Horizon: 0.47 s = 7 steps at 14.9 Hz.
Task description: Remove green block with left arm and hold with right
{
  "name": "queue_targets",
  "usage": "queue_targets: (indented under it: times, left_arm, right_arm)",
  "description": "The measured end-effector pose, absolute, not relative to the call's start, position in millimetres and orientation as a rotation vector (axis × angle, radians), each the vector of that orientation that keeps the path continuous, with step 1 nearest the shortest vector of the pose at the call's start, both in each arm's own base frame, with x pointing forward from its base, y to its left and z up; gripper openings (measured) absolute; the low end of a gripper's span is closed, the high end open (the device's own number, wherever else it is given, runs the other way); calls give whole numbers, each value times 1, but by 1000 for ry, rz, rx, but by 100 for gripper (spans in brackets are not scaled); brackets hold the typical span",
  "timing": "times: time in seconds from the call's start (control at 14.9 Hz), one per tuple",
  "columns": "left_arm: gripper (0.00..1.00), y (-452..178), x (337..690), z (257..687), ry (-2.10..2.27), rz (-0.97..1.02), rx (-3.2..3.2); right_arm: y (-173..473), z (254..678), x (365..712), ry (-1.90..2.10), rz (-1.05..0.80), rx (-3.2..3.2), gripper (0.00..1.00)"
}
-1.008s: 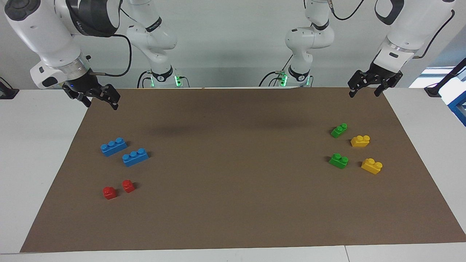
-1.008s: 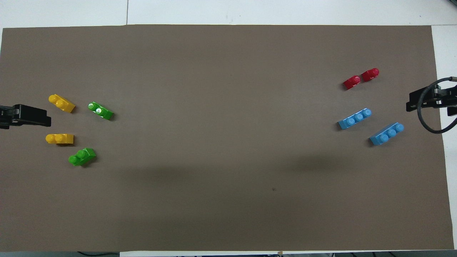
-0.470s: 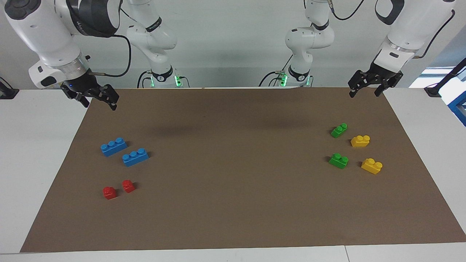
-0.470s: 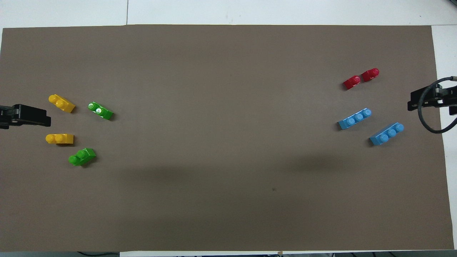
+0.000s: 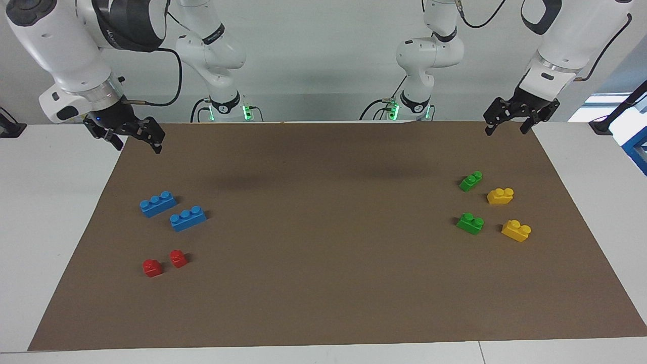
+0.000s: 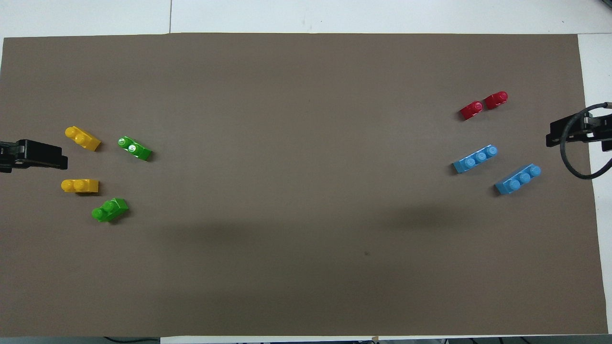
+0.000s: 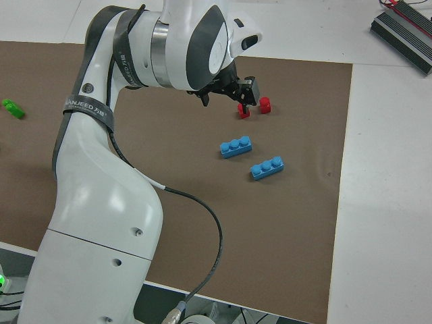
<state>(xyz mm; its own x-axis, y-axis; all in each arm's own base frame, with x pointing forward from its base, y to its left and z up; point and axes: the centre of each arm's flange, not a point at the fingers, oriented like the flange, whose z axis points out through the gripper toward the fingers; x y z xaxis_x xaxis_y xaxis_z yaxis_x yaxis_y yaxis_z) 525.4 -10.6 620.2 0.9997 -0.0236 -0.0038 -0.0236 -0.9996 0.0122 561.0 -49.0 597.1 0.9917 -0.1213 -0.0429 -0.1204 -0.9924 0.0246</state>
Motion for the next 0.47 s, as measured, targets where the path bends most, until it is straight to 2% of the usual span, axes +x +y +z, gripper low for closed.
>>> queue_targets:
  times: [0.47]
  left_arm:
    - [100,-10,525,620,-36,-6,3129]
  right_arm:
    - [-48,598,562,-182,-61,3114,100]
